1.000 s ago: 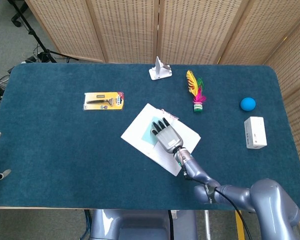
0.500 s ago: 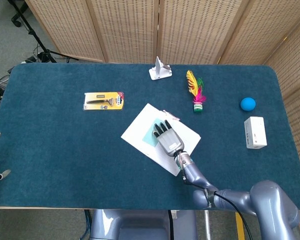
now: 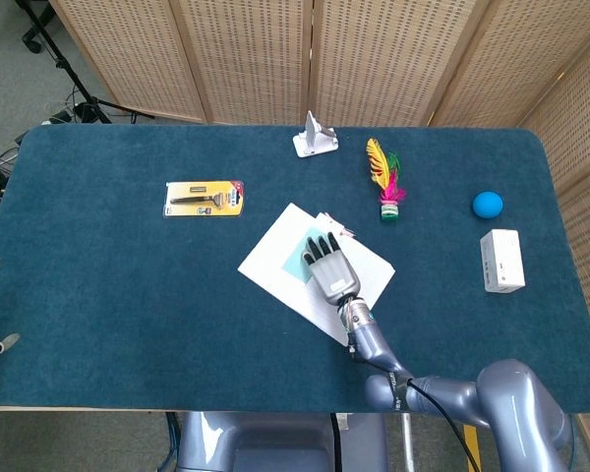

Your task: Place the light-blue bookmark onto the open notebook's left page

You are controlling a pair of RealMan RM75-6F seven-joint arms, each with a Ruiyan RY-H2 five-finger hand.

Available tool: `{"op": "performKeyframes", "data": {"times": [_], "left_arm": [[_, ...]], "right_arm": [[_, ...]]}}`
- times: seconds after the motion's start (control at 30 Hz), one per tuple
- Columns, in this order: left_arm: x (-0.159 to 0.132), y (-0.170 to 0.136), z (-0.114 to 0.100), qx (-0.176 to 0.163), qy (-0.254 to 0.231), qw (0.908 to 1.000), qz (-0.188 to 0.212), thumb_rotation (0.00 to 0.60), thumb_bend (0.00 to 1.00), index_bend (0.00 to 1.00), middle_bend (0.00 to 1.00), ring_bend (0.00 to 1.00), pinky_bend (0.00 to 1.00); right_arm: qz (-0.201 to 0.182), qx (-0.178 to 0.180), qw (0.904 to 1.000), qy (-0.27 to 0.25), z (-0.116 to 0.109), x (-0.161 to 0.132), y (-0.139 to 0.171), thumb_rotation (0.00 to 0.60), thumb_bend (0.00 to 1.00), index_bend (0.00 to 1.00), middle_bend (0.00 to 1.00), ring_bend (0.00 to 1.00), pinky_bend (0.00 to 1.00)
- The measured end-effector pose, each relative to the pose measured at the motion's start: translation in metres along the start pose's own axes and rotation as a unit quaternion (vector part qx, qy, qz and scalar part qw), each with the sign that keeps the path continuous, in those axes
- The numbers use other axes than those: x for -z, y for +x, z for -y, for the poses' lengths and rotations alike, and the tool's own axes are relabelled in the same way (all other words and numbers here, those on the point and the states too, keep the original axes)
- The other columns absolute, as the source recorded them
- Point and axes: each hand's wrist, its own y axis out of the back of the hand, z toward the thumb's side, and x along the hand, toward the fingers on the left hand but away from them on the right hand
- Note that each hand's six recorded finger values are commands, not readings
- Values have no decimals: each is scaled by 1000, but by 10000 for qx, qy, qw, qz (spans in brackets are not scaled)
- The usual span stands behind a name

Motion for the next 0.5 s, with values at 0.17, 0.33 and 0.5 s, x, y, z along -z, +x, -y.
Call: {"op": "performKeyframes", "data": {"times": [0.17, 0.33, 0.5], "left_arm": [[0, 0, -1, -9, -10, 10000, 11, 600, 0, 0, 0, 0, 0], [1, -1, -1, -19, -12, 10000, 2, 600, 0, 0, 0, 0, 0], [1, 0, -1, 0, -11, 10000, 14, 600, 0, 0, 0, 0, 0]], "right_arm": [[-6, 54, 9999, 84, 0, -7, 3, 600, 1000, 119, 31, 0, 26], [-7, 92, 10000, 24, -2, -13, 4, 600, 1000, 119, 31, 0, 26], [27, 134, 9999, 1, -3, -17, 5, 600, 1000, 119, 29, 0, 26]]}}
